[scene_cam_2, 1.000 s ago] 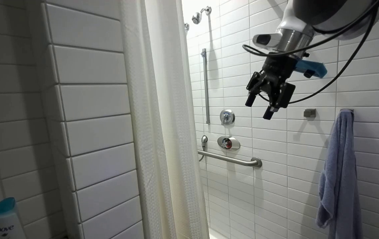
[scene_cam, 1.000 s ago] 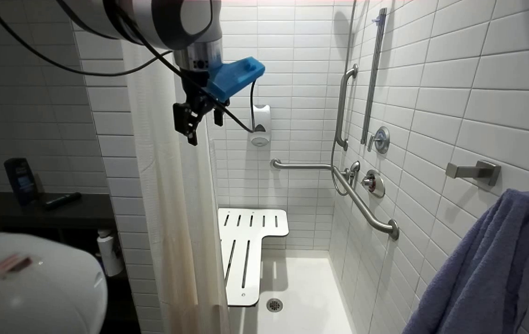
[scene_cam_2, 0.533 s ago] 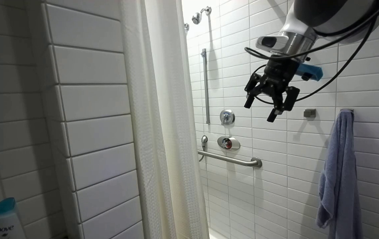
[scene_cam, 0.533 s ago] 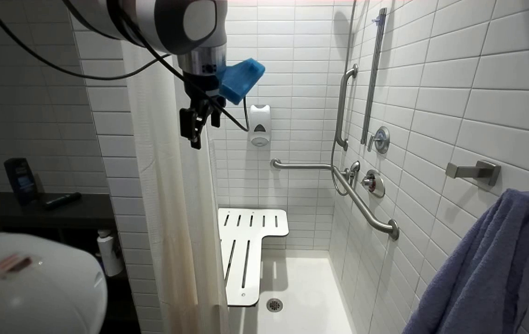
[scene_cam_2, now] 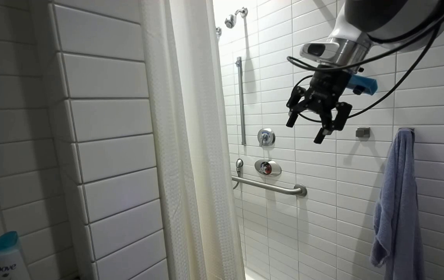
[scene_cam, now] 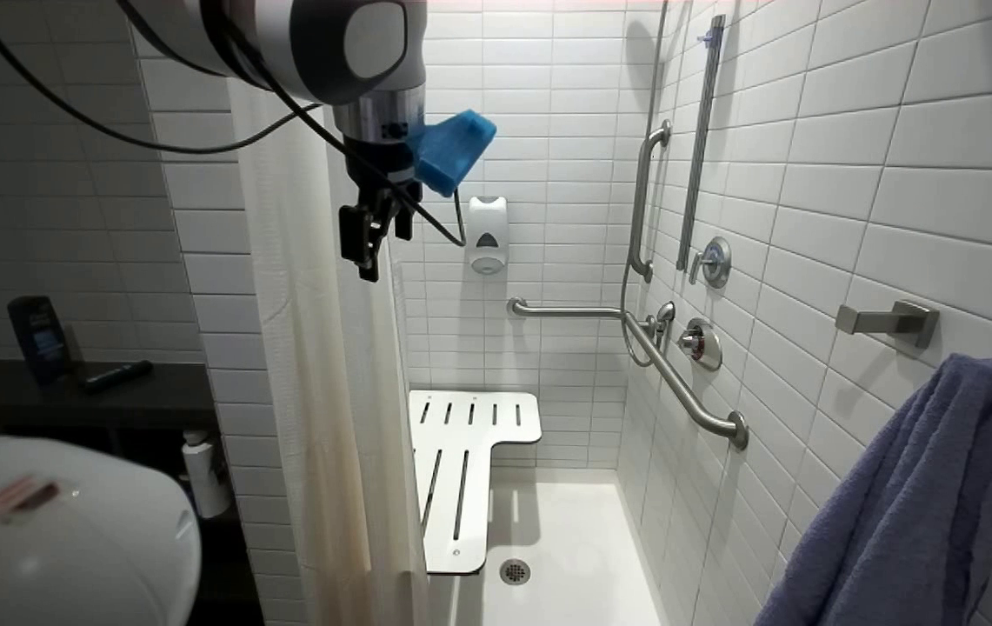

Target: Close the curtain railing

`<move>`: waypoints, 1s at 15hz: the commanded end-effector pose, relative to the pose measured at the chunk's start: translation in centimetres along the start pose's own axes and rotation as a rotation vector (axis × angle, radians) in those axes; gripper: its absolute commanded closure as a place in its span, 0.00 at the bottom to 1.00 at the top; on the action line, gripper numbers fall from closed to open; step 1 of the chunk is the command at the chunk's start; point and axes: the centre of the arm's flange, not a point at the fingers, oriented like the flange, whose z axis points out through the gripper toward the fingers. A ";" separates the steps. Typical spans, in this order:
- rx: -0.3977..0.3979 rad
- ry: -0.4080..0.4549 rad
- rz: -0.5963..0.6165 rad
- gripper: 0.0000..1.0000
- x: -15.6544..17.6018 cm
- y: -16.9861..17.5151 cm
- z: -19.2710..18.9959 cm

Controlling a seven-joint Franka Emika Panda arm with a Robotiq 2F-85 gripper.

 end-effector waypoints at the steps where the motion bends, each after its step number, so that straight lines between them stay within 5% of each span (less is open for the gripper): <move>1: 0.000 0.000 0.000 0.00 0.0 0.0 0.0; 15: 0.126 -0.049 -0.335 0.00 -0.8 -0.9 0.2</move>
